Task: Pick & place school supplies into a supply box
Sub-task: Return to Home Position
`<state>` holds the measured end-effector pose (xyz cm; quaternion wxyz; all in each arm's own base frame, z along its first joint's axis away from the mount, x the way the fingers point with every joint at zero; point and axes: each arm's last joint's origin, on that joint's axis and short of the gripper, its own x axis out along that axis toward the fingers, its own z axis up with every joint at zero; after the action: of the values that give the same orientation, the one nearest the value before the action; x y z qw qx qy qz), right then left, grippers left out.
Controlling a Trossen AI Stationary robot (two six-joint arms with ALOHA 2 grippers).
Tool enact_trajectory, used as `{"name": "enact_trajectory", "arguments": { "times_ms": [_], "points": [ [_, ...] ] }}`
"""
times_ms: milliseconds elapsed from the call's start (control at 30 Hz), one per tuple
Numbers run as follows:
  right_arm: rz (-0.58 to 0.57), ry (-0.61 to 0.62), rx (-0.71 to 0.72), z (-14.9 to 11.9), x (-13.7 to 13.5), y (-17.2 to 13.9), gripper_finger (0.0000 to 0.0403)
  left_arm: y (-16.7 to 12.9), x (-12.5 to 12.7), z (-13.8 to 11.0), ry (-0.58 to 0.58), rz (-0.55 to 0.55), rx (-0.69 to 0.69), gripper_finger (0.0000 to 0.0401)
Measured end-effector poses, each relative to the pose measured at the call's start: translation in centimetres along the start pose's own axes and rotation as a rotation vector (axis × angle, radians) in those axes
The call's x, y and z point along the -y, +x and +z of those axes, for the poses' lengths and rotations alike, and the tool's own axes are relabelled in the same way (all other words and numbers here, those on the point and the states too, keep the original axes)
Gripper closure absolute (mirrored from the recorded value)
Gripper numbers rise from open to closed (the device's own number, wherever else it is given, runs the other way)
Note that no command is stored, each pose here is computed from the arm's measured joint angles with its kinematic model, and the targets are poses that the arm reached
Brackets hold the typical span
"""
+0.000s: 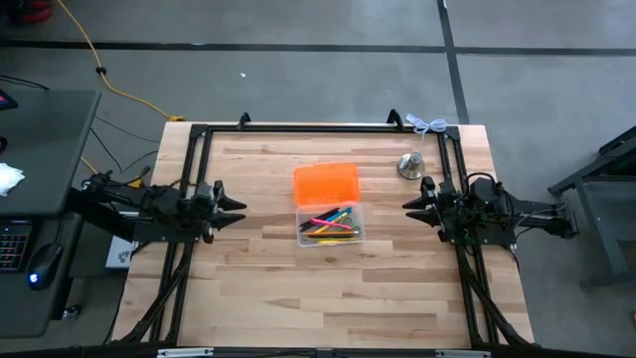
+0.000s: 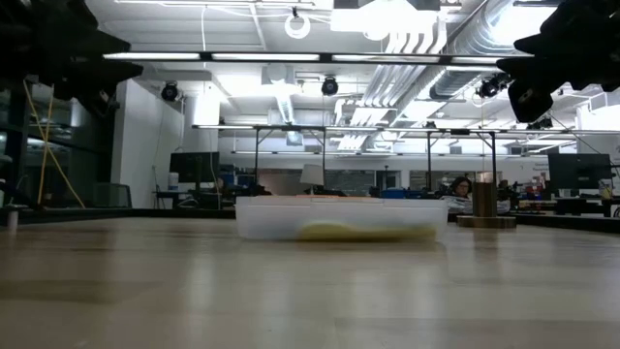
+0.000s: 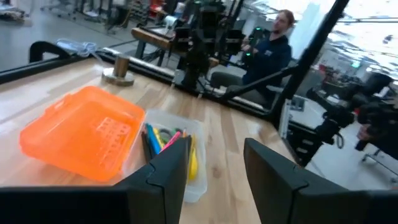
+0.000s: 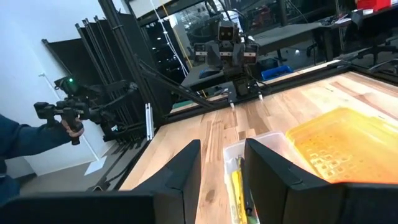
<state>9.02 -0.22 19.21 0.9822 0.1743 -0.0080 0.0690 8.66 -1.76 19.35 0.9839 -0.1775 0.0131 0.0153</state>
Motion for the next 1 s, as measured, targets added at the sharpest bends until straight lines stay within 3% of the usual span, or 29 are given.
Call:
{"name": "enact_trajectory", "arguments": {
  "times_ms": [233,500,1000],
  "points": [
    [-0.006,-0.015,0.022,-0.3,0.2,0.1,0.03,-0.1,-0.1,-0.2,0.021,0.004,-0.017,0.0212],
    [0.003,-0.008,0.028,-1.8,0.8,0.6,0.03,0.8,-0.5,-1.8,0.054,0.006,0.109,0.0212],
    [0.022,-0.024,0.029,-1.7,0.8,0.6,0.03,0.8,-0.5,-2.0,0.07,-0.012,0.089,0.0212]
  ]
}}
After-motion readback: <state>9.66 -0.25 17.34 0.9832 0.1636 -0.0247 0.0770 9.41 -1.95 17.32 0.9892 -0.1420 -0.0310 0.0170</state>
